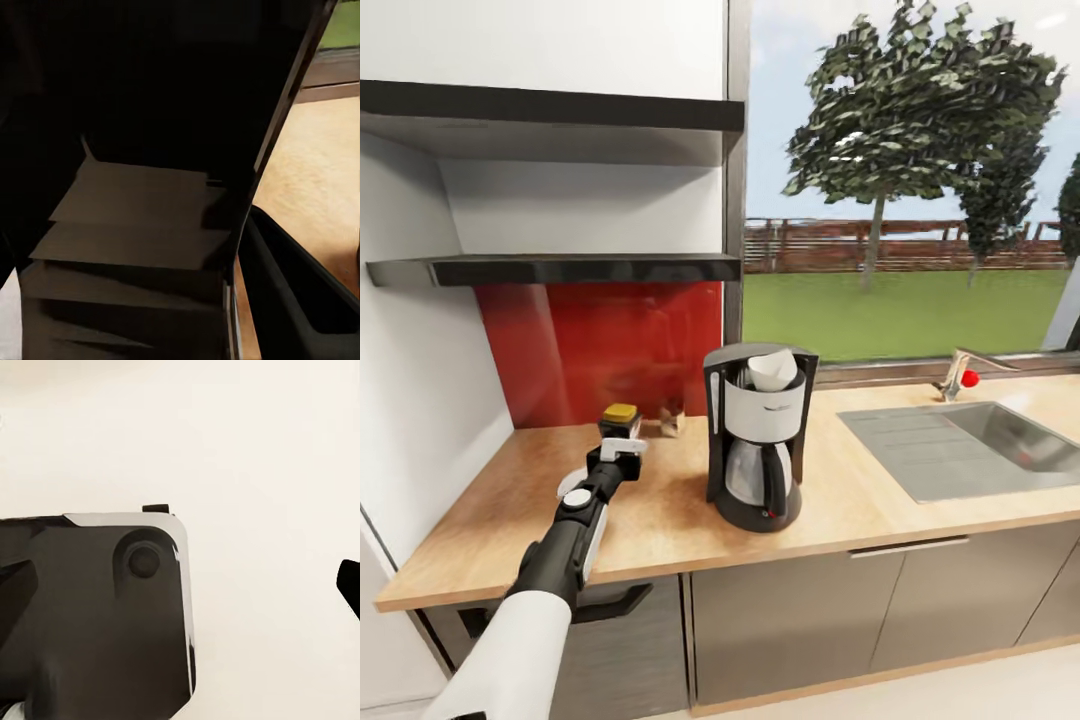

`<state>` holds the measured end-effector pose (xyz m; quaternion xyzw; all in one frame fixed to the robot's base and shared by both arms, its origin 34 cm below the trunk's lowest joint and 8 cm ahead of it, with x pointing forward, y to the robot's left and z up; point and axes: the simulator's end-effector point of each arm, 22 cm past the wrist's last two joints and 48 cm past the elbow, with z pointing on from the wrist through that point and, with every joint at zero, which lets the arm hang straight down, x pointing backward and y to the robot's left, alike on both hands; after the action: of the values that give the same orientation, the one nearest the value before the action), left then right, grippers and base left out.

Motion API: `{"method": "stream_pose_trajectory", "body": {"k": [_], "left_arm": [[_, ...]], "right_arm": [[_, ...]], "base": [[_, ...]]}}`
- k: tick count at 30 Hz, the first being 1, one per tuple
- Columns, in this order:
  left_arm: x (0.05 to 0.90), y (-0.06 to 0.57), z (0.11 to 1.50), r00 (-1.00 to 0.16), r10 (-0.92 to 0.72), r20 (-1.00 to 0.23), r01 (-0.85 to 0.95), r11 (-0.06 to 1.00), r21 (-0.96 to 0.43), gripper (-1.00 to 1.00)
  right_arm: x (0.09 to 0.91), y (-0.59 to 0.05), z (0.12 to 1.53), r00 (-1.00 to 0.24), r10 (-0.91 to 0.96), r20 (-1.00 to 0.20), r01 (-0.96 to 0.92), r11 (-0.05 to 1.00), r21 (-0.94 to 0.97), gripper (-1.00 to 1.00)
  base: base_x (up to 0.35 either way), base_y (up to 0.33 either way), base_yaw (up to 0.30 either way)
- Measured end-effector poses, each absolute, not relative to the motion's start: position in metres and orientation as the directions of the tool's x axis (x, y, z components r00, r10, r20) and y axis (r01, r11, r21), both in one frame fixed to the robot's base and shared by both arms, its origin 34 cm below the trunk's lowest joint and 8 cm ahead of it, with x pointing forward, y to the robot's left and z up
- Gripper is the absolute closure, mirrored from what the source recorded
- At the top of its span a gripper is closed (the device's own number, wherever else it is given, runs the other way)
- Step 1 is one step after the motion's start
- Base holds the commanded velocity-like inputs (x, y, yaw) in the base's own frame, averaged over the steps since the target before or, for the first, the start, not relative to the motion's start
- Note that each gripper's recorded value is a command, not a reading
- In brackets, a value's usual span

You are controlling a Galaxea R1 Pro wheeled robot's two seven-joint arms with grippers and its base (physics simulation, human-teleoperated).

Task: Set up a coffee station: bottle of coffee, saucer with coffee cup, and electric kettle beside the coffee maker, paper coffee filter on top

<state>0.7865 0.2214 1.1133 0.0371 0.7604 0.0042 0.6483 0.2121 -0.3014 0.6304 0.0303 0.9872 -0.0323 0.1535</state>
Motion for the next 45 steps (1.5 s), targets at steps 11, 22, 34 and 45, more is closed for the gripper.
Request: {"method": "stream_pose_trajectory", "body": {"k": [11, 22, 34, 45], "left_arm": [[0.783, 0.216, 1.084, -0.205, 0.062, -0.977, 0.049, 0.997, 0.054, 1.0], [0.785, 0.214, 1.095, -0.153, 0.061, -0.986, 0.049, 0.997, 0.054, 1.0], [0.779, 0.214, 1.081, -0.172, 0.061, -0.983, 0.05, 0.997, 0.053, 1.0], [0.768, 0.212, 1.059, -0.205, 0.059, -0.977, 0.054, 0.997, 0.049, 1.0]], "right_arm": [[0.211, -0.304, 0.63, -0.952, 0.055, -0.302, 0.077, 0.995, -0.061, -1.0], [0.211, -0.306, 0.63, -0.951, 0.057, -0.303, 0.08, 0.995, -0.064, -1.0], [0.211, -0.306, 0.63, -0.951, 0.057, -0.303, 0.08, 0.995, -0.065, -1.0], [0.211, -0.306, 0.63, -0.952, 0.057, -0.302, 0.08, 0.995, -0.065, -1.0]], "base": [[0.262, -0.063, -0.064], [0.02, -0.004, -0.09], [0.121, -0.027, -0.05], [0.0, 0.0, -0.076]]}}
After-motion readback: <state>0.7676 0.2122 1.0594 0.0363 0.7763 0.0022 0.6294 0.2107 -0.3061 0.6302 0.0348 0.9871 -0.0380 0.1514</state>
